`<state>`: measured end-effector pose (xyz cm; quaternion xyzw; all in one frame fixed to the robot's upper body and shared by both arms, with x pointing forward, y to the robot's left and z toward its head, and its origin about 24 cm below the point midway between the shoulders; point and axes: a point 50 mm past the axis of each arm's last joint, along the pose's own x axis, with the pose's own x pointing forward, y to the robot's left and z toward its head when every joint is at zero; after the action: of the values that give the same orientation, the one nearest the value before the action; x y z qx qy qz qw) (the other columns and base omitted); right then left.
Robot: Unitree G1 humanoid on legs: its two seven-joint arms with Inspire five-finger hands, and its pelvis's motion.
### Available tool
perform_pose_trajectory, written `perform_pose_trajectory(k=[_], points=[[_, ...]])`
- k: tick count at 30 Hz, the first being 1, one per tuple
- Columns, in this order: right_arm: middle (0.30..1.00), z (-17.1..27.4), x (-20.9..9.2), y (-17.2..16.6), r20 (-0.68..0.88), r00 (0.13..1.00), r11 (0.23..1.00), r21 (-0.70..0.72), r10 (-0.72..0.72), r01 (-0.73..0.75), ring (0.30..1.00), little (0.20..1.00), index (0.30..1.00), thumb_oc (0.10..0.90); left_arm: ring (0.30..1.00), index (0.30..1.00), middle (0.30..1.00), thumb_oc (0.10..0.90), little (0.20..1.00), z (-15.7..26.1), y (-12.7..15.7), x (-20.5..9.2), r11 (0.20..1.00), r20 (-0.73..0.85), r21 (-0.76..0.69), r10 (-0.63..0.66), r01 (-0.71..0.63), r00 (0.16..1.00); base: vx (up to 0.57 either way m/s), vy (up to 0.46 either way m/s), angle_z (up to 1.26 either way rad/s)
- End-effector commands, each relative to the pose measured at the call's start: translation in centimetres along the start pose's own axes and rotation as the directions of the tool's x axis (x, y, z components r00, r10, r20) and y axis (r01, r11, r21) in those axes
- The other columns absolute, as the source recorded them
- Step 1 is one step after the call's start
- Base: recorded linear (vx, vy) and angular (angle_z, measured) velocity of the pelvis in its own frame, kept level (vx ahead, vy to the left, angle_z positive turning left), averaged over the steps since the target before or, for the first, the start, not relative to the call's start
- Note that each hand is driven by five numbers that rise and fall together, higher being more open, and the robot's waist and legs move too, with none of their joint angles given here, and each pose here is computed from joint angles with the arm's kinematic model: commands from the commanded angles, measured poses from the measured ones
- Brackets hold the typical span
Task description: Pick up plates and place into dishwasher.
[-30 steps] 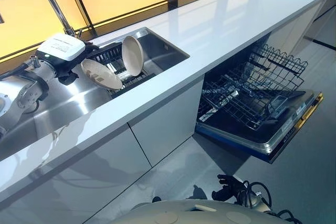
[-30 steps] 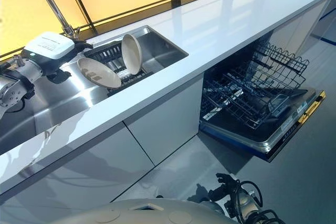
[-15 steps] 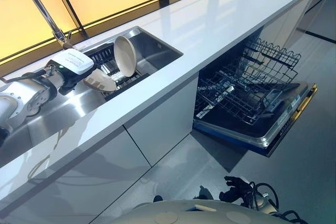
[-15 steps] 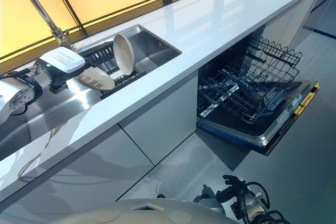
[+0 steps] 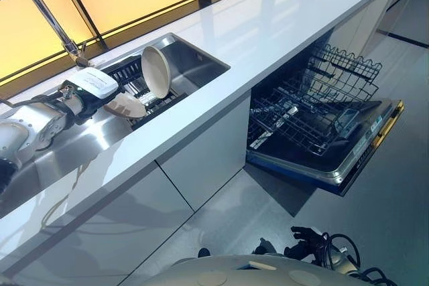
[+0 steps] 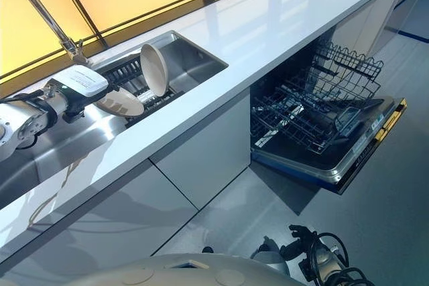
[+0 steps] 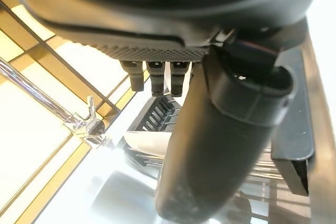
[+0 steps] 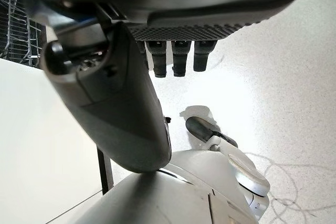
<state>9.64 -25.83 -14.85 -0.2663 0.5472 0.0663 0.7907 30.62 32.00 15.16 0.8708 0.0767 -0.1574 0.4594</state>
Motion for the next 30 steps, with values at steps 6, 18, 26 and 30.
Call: perform_pose_trajectory(k=[6, 18, 26, 30], points=[[0.9, 0.3, 0.1, -0.8, 0.014, 1.0, 0.999, -0.033, -0.015, 0.015, 0.9, 0.9, 0.9, 0.8, 0.9, 0.9, 0.9, 0.8, 0.9, -6.2, 3.9, -0.2, 0.994, -0.319, -0.029, 0.093, -0.108, 0.943, 0.02, 0.001, -0.12], [0.9, 0.5, 0.1, -1.4, 0.023, 0.999, 0.999, -0.037, -0.025, 0.026, 0.9, 0.9, 0.9, 0.8, 0.9, 0.9, 0.9, 0.8, 0.9, -5.9, 2.1, 0.9, 0.99, -0.382, -0.077, 0.084, -0.122, 0.921, 0.02, 0.002, -0.1], [0.9, 0.5, 0.1, -1.5, 0.025, 0.999, 0.999, -0.045, -0.029, 0.03, 0.9, 0.9, 0.9, 0.8, 0.3, 0.3, 0.3, 0.1, 0.2, -6.5, 1.4, 1.1, 0.983, -0.494, -0.045, 0.132, -0.177, 0.859, 0.01, 0.002, -0.03], [0.9, 0.6, 0.1, -1.6, 0.03, 0.999, 0.998, -0.049, -0.029, 0.03, 0.9, 0.9, 0.9, 0.8, 0.3, 0.3, 0.3, 0.1, 0.2, -6.5, 1.2, 1.1, 0.979, -0.513, -0.02, 0.162, -0.201, 0.843, 0.0, 0.001, -0.01]])
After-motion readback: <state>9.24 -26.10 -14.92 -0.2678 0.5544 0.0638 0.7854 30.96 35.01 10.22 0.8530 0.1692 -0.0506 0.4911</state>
